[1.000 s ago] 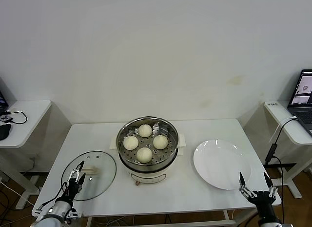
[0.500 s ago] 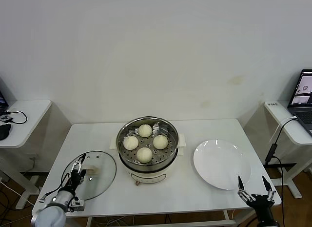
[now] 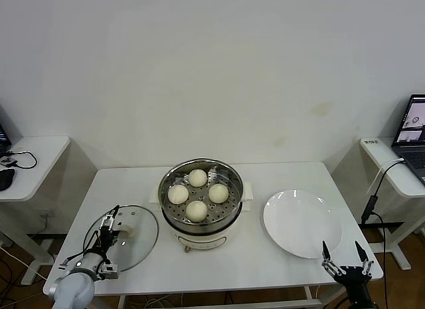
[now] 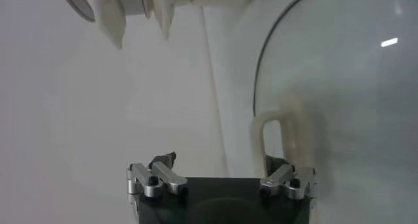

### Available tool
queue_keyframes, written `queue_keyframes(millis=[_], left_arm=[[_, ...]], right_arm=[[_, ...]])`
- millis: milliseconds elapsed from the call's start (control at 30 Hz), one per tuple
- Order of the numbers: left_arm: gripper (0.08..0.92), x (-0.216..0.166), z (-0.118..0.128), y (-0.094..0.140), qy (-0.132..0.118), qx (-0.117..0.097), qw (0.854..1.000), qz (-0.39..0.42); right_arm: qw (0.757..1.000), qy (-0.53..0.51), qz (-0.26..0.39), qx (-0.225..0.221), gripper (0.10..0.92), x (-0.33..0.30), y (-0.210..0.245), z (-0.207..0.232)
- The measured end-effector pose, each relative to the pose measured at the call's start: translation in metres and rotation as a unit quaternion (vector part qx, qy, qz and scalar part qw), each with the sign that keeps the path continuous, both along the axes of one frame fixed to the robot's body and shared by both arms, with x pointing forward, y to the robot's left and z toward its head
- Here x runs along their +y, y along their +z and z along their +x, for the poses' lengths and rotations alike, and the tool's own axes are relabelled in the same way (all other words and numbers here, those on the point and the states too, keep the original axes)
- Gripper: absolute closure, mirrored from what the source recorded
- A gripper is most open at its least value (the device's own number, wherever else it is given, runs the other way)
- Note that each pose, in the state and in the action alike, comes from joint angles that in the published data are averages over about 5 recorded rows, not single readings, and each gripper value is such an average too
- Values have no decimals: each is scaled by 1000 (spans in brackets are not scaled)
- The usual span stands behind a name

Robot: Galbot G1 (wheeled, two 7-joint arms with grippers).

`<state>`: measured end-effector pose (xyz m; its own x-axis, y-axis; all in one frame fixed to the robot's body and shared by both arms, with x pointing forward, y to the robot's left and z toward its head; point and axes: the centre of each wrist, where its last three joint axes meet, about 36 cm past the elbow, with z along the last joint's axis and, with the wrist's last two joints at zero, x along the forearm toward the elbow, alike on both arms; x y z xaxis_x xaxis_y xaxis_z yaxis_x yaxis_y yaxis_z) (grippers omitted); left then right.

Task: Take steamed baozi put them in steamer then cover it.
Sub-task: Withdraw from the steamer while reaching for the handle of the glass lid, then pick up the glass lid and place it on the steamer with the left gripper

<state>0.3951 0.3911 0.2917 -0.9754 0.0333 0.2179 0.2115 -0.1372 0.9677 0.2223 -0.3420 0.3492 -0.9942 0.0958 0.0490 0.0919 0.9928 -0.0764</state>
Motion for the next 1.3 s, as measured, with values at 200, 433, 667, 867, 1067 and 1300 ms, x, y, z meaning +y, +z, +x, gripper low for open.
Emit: queue_keyframes(millis=[200,433,667,867,1067,1300], left_arm=[[354,2,0,-5,4,4,1000,-6],[562,3,-1,-8,7,2,1000,-12],[761,5,-4,-6,13,-8,1000,-19],[864,8,-10,6,22,-23,999,-21],[864,9,-20,33,34,-46,998,-12],[864,8,-32,79,65,-79,995,-7]], right_arm=[[1000,2,0,0,200,1,0,0],[1000,5,0,-1,199,4,0,1],[1000,9,-2,-2,199,5,1,1],[1000,16,-5,-3,200,8,1,3],[1000,27,-9,-1,200,11,0,6],[999,42,-17,2,200,13,0,10]])
